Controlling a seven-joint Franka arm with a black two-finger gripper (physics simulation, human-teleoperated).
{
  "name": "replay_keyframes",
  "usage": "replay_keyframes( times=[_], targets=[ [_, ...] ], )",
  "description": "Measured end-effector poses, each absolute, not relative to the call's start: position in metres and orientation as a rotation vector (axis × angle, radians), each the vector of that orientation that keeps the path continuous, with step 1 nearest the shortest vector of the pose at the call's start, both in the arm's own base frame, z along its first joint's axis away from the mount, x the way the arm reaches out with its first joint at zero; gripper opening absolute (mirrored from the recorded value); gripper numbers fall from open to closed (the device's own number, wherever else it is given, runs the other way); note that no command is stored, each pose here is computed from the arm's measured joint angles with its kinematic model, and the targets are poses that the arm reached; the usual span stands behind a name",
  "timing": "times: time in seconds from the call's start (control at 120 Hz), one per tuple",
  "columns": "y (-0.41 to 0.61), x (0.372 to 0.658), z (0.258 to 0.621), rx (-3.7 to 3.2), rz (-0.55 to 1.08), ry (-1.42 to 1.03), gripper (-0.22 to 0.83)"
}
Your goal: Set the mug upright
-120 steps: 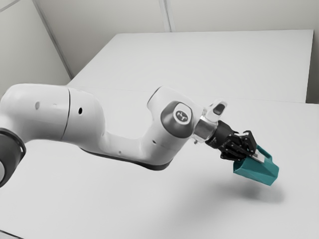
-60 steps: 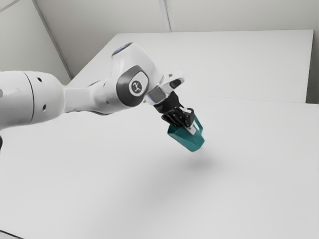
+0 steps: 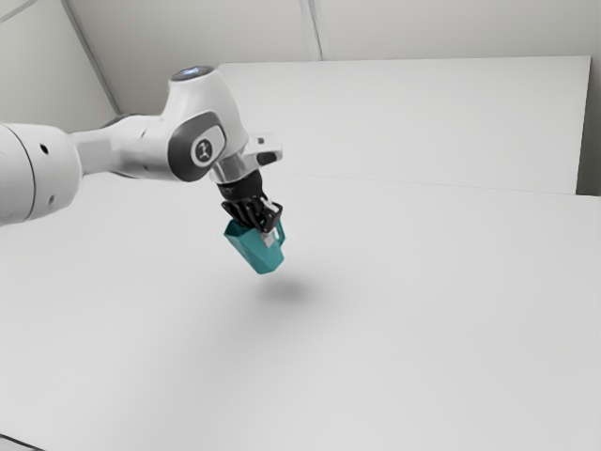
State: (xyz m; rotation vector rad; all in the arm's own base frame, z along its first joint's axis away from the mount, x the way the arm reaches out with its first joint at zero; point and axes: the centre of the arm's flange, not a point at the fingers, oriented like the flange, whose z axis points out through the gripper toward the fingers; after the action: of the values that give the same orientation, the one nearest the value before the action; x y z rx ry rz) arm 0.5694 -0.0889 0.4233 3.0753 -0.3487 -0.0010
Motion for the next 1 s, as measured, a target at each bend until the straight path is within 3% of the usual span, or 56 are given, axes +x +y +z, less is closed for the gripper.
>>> replay_keyframes(
  times=[0.108, 0.392, 0.592, 0.808, 1.0],
  targets=[
    [-0.084, 0.566, 0.418, 3.16, -0.023, -0.408, -0.17],
    [-0.069, 0.567, 0.352, 3.221, -0.138, -0.396, -0.17],
    [-0.07, 0.57, 0.338, 3.226, -0.155, -0.376, -0.15],
    [-0.074, 0.569, 0.35, 3.211, -0.122, -0.36, 0.28],
    [-0.083, 0.568, 0.406, 3.197, -0.009, -0.345, 0.48]
  ],
)
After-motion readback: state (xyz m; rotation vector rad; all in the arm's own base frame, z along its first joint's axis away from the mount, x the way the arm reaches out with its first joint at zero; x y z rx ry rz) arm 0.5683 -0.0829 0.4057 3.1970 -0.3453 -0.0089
